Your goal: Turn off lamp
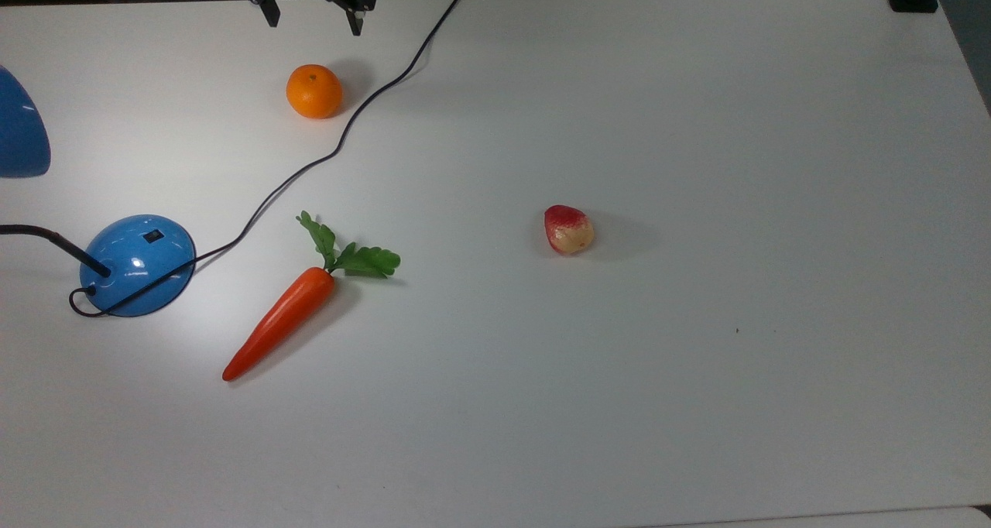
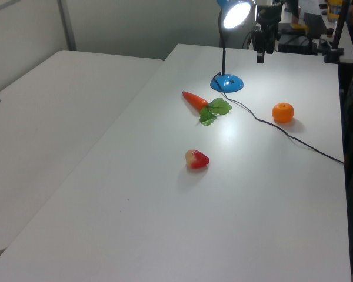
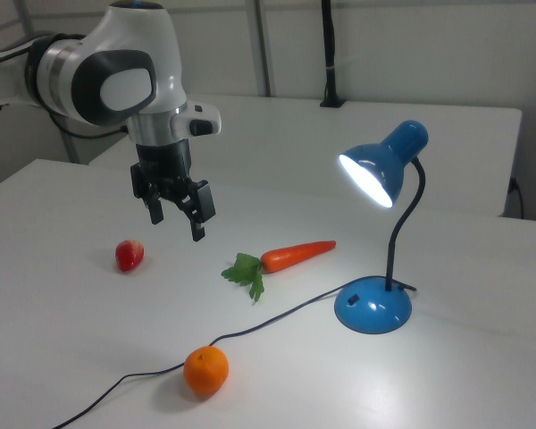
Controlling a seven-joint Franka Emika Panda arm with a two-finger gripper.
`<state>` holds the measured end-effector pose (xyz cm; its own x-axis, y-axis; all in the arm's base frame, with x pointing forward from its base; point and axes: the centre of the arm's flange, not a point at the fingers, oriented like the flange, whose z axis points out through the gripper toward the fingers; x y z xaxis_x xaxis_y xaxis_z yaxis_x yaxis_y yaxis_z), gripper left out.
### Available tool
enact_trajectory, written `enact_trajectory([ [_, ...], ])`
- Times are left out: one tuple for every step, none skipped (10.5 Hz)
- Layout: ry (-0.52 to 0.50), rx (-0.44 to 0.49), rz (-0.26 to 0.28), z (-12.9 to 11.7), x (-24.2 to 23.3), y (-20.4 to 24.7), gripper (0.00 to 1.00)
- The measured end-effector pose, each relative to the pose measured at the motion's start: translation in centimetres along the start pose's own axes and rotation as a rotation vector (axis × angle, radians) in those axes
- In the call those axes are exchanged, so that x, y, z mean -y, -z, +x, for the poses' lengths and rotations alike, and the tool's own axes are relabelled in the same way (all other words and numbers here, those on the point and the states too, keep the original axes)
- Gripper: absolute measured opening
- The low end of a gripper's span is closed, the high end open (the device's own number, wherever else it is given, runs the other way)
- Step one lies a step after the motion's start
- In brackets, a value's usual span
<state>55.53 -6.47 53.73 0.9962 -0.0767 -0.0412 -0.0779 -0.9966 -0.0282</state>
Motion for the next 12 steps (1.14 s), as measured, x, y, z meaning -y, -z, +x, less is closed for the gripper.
enact_trajectory([
  [0.0,0.0,0.0,0.0,0.0,0.0,1.0],
  [0.0,0.0,0.0,0.0,0.0,0.0,1.0],
  [0.0,0.0,0.0,0.0,0.0,0.0,1.0],
  [0.0,0.0,0.0,0.0,-0.02,0.0,1.0],
  [-0.001,0.0,0.0,0.0,-0.06,0.0,1.0],
  [-0.002,0.0,0.0,0.0,-0.09,-0.01,1.0],
  [-0.002,0.001,0.0,0.02,-0.11,-0.06,1.0],
  [-0.002,0.002,0.0,0.05,-0.11,-0.13,1.0],
  [-0.002,0.004,0.0,0.08,-0.11,-0.2,1.0],
  [-0.002,0.004,0.0,0.09,-0.11,-0.22,1.0],
  [-0.002,0.01,0.0,0.02,-0.12,-0.28,1.0],
  [-0.002,0.02,0.001,-0.08,-0.11,-0.35,1.0],
])
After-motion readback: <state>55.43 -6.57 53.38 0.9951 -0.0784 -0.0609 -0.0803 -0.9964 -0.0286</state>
